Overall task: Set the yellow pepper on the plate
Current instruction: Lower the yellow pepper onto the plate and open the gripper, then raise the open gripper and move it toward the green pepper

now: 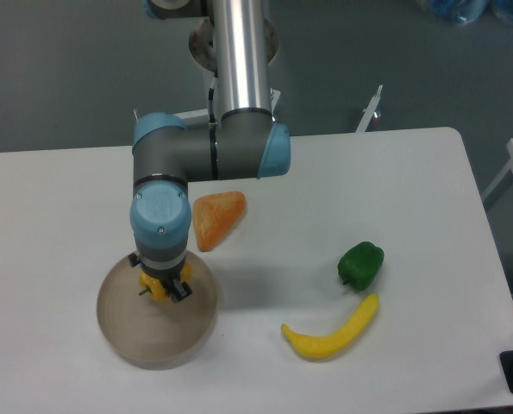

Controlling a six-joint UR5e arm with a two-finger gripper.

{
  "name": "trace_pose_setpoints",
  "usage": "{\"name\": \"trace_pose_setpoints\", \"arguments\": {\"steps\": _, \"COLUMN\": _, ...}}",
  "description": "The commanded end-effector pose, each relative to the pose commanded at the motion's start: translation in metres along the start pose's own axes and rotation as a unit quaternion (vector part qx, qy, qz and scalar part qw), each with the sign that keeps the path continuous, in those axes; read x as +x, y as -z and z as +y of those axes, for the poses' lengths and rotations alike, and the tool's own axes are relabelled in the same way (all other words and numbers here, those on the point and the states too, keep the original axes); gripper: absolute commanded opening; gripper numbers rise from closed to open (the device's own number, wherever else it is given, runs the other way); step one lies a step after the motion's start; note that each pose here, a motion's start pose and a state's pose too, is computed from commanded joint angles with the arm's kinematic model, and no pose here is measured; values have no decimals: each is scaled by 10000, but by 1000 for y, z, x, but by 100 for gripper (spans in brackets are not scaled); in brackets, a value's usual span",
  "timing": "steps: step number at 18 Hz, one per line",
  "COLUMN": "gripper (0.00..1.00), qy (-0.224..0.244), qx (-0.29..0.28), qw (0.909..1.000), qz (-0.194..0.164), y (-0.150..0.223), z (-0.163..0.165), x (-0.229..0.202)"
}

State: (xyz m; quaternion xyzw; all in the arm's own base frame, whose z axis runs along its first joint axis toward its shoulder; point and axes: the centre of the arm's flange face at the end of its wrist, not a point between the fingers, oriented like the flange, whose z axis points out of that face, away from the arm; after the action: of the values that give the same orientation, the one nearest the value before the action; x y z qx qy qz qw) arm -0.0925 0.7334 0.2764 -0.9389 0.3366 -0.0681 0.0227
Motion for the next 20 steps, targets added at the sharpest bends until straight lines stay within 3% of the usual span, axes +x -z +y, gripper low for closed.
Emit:
{"name": "trace_pose_setpoints", "arguments": {"steps": 1, "gripper": 67, "qy": -19, "qx": 43, "qw": 10000, "qz": -70, "y": -1, "z": -2, "x": -1}}
{"name": "trace_pose_setpoints", "arguments": {"steps": 2, "gripper": 86, "qy": -37, "qx": 82, "qw": 9999, "qz": -133, "y": -2, "z": -5, "x": -2}}
{"name": "trace_pose_setpoints", "arguments": {"steps": 3, "gripper": 100, "qy": -53, "qx": 113, "qw": 9998, "qz": -184, "y": -3, "z": -7, "x": -3}}
{"name": "trace_pose_setpoints", "arguments": {"steps": 12, "gripper": 100, "qy": -113, "qx": 233, "qw": 9986, "qz": -454, "y": 25, "z": -5, "x": -2}}
{"name": "trace_pose_setpoints", "arguments": {"steps": 20, "gripper": 100, "qy": 189, "qx": 256, "qw": 9950, "qz": -945, "y": 100, "z": 68, "x": -33}}
